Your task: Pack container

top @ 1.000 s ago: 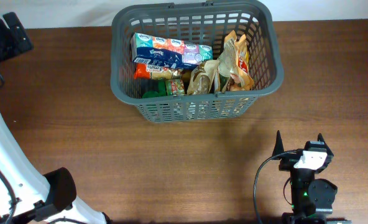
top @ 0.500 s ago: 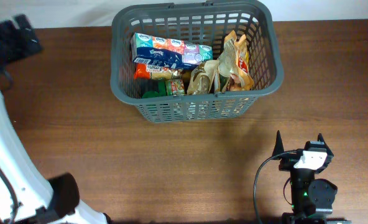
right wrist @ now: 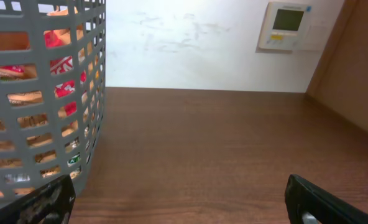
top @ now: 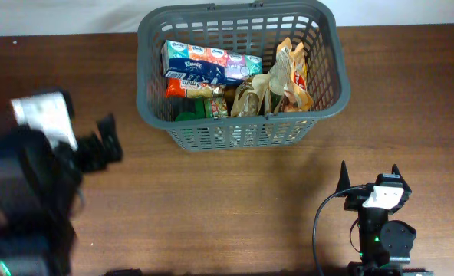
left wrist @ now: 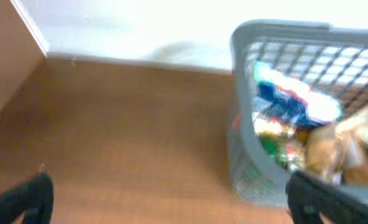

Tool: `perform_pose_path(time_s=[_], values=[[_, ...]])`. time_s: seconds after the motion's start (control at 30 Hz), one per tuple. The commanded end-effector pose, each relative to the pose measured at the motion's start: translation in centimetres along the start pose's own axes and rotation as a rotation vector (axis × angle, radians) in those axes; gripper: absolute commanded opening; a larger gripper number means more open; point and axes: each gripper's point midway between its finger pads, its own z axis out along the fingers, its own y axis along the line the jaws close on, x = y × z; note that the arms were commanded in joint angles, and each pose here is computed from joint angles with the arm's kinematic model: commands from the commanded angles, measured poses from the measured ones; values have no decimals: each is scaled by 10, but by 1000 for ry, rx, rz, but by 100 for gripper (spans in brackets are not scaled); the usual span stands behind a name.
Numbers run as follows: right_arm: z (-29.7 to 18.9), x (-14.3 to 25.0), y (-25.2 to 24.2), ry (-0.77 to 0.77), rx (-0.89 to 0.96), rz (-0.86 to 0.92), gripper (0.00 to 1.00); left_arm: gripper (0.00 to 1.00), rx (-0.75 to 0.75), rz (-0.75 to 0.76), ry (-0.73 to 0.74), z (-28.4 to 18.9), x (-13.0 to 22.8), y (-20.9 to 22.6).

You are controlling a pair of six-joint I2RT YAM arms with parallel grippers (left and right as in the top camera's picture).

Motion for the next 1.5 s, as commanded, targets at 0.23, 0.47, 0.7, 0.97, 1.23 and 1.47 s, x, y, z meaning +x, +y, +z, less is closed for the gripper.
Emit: perform_pose_path(time_s=[0.23, 0.47, 0.7, 0.97, 1.23, 1.47], values=[[0, 3, -4, 1, 19, 8, 99, 99, 192, 10, -379, 11, 94, -24], [0, 3, -4, 2, 19, 8, 99, 99, 195, 10, -431, 35, 138, -22], [0, 3, -4, 1, 19, 8, 99, 99, 193, 10, -406, 55, 174, -21], [0, 3, -4, 1, 19, 8, 99, 99, 192, 10, -371, 72, 198, -20], [0, 3, -4, 1, 19, 8, 99, 99, 203, 14, -380, 71, 197, -23], [0, 3, -4, 1, 19, 8, 99, 99, 204, 14, -393, 72, 196, -23]])
